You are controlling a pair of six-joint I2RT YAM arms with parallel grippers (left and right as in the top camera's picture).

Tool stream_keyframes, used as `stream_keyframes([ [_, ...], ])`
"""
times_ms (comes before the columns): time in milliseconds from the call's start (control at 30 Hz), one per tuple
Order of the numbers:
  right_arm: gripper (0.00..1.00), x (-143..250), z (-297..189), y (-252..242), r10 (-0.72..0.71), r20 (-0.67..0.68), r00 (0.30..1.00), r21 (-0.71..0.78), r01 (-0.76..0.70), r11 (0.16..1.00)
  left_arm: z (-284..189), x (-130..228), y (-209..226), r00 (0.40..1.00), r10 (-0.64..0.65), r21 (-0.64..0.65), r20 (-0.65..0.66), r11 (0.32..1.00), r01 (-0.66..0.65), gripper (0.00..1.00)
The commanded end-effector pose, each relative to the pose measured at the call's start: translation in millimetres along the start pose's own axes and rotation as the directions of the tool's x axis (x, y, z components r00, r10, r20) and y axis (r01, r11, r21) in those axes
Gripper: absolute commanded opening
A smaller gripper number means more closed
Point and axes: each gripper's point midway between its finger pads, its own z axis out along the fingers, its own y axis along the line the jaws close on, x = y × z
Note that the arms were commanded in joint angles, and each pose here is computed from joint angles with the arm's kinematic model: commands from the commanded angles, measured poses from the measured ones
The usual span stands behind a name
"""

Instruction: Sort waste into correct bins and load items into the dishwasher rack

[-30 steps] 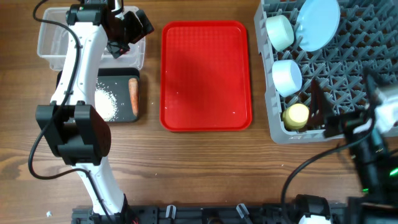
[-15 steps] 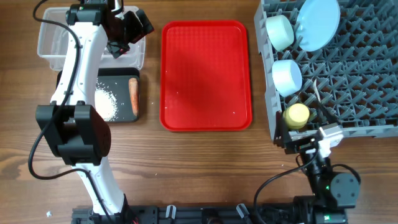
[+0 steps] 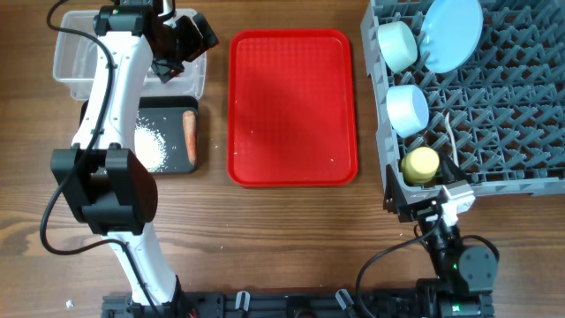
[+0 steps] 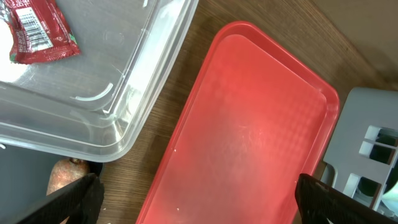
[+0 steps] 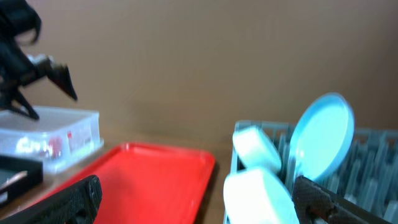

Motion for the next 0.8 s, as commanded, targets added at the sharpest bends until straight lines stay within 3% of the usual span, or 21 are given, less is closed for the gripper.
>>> stream_keyframes([
  [0,1.0,27.7,-1.9,-0.6,0.018,-0.104,0.994,0.007,-0.017,1.0,-20.2,-4.2,-10.9,0.999,0.003,0.036,0.034,0.999,-0.004,1.0],
  [767,1.0,26.4,-1.7,-0.8,0.014,-0.099,0.995,0.008,-0.014,1.0,-20.2,-4.2,-10.9,0.999,0.003,0.036,0.034,0.999,-0.004,1.0],
])
